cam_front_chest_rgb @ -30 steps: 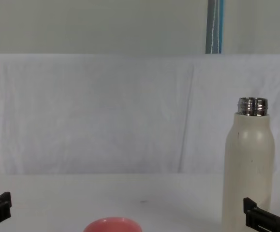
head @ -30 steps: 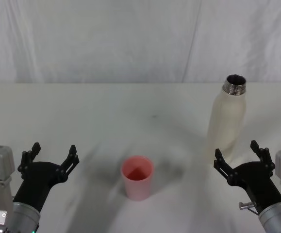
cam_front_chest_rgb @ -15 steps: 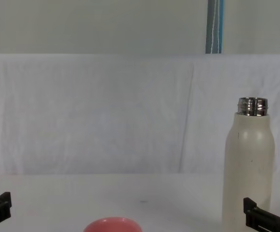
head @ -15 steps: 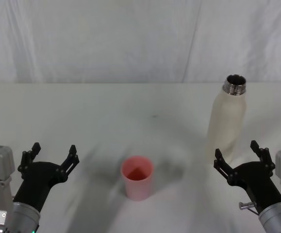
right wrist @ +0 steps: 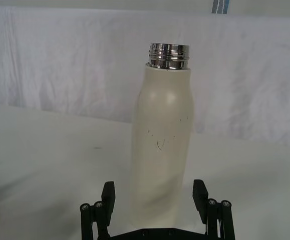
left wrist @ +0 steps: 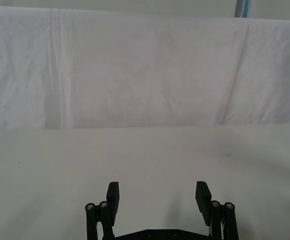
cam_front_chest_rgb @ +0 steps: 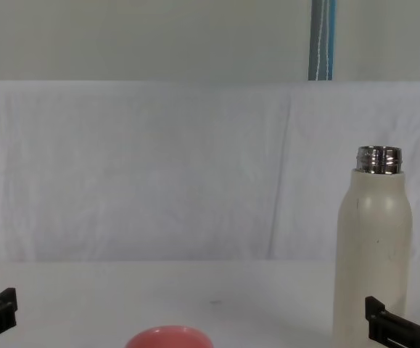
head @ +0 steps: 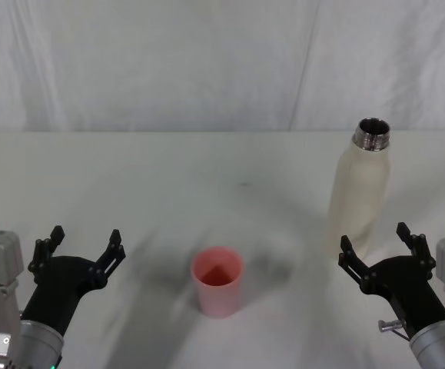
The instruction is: Grasp the thermos with one hand and pour water into the cup lid.
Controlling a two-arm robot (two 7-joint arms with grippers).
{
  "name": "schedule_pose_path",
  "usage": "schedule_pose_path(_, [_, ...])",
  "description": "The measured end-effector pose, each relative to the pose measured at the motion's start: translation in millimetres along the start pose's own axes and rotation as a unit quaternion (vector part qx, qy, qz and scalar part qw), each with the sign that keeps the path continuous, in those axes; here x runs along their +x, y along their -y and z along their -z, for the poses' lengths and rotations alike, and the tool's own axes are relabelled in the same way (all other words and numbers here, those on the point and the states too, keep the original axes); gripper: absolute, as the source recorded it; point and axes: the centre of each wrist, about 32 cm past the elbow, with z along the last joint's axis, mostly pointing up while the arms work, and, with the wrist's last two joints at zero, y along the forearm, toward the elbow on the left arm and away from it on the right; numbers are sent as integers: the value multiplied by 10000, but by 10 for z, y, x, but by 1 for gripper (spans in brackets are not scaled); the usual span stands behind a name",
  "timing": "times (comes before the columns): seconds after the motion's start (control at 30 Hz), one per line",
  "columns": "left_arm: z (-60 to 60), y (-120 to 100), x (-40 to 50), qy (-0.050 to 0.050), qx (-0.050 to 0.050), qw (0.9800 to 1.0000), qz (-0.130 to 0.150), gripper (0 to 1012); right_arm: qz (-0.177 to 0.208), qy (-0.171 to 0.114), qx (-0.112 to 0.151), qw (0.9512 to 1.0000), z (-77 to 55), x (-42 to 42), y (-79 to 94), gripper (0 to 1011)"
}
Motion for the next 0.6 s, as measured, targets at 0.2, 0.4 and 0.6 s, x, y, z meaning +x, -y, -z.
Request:
schedule_pose_path(0.2, [0, 0, 0, 0, 0, 10000, 0, 1001, 0, 0, 0, 10000, 0, 0, 0, 1001])
schedule_pose_path(0.4, [0, 0, 0, 0, 0, 10000, 0, 1001, 0, 0, 0, 10000, 0, 0, 0, 1001])
schedule_pose_path(0.6, [0, 0, 0, 0, 0, 10000, 0, 1001, 0, 0, 0, 10000, 0, 0, 0, 1001])
